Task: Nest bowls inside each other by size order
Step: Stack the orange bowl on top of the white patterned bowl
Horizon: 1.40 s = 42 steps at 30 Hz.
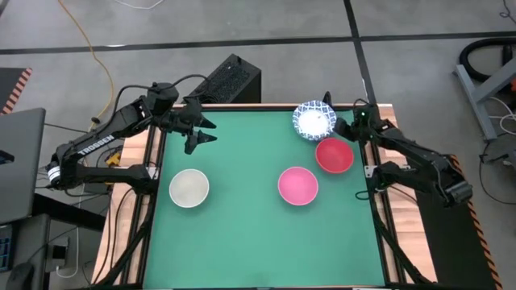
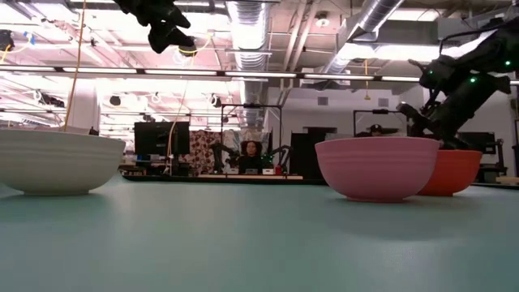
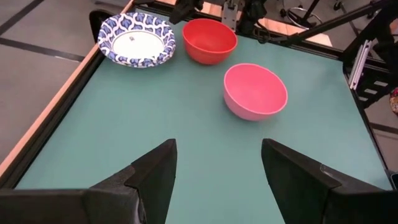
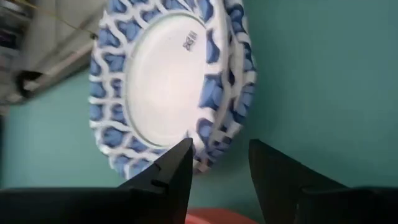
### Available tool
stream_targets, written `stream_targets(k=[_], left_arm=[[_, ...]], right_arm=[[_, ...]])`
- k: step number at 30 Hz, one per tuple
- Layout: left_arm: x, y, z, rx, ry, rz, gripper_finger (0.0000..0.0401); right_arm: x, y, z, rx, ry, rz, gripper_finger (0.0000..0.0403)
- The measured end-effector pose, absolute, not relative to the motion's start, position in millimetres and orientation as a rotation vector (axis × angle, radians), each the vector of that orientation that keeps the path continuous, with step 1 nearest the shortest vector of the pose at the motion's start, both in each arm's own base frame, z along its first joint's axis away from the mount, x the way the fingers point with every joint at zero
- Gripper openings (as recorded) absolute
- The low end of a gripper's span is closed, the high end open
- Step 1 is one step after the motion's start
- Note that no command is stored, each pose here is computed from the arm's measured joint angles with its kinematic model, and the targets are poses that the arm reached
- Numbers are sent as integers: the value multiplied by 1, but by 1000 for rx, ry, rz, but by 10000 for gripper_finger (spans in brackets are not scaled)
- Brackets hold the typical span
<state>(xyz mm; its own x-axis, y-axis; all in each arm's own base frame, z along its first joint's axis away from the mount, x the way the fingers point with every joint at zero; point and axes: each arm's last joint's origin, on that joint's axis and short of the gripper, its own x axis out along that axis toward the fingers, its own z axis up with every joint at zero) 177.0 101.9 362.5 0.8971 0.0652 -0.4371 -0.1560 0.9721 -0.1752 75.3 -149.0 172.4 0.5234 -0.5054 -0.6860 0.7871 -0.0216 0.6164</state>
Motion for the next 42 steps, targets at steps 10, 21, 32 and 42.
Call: stream_targets(k=[10,21,32,42], left_arm=[[177,101,362,-216,451,110,224],[173,99,356,-251,512,109,224],[173,100,357,-248,508,125,224],[173,100,357,-240,511,138,224]], right_arm=[[92,-151,209,1022,362,-967,178],[92,-122,226,868,852,-819,178],[92,-113,223,811,961,-889,178],[89,-115,223,863,928,-1107,178]])
